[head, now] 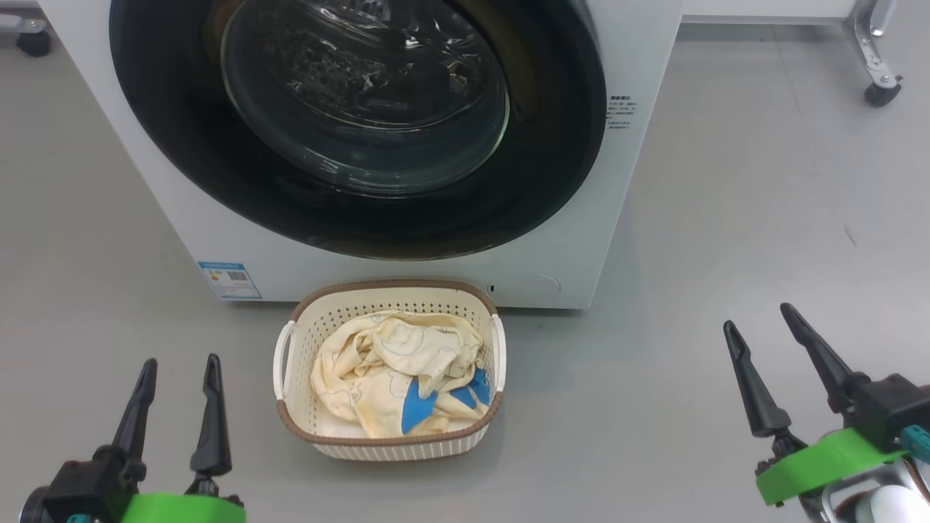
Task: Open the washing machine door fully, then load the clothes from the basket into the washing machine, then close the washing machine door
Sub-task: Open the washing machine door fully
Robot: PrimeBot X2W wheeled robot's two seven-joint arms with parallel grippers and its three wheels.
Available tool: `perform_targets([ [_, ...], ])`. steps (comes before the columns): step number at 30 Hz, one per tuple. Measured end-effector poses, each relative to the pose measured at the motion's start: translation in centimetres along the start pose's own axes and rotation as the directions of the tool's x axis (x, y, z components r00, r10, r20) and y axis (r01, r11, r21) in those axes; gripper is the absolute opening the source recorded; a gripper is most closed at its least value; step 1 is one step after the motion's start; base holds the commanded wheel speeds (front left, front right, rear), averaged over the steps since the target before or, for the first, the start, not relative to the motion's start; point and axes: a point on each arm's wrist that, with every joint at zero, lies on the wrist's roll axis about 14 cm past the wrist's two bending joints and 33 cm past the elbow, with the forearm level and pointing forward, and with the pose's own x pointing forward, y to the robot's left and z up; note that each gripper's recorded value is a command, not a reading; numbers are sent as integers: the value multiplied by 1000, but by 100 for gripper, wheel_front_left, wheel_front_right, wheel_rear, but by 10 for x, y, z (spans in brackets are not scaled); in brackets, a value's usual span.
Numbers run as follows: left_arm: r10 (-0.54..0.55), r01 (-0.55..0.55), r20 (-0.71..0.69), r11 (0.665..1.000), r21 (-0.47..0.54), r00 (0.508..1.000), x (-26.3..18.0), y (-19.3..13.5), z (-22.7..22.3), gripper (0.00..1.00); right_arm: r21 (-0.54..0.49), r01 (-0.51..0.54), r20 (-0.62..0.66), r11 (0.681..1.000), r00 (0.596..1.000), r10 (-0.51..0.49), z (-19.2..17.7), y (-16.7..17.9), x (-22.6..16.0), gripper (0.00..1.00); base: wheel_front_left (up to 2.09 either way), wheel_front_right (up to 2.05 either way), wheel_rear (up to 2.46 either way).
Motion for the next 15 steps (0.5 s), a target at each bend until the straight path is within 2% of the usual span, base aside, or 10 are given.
perform_targets([
  [5,-9,9,-3,1000,-1,1000,3,-2,-2,100,15,30,-1,999,1000,-30,0,-7,-3,100,0,0,0],
  [7,-11,11,-3,1000,0,1000,4,-3,-2,100,28,53,1,998,999,-53,0,-13,-4,97,0,0,0],
  [8,-12,12,-2,1000,1,1000,4,-3,-1,100,31,64,1,997,998,-64,0,-16,-5,85,0,0,0],
  [10,-14,14,3,1000,2,1000,6,-3,0,100,48,90,4,995,996,-90,1,-23,-8,41,0,0,0],
  [11,-16,16,6,1000,2,1000,7,-4,1,100,57,104,5,993,994,-105,1,-26,-9,29,0,0,0],
  [12,-18,18,8,1000,2,1000,7,-5,2,100,78,124,6,989,992,-125,1,-31,-10,10,0,0,0],
  [13,-20,20,8,1000,2,1000,8,-5,2,100,99,141,5,985,990,-142,0,-35,-11,0,0,0,0],
  [15,-23,23,8,1000,2,1000,9,-6,1,100,156,184,4,970,982,-187,-1,-45,-14,0,0,0,0],
])
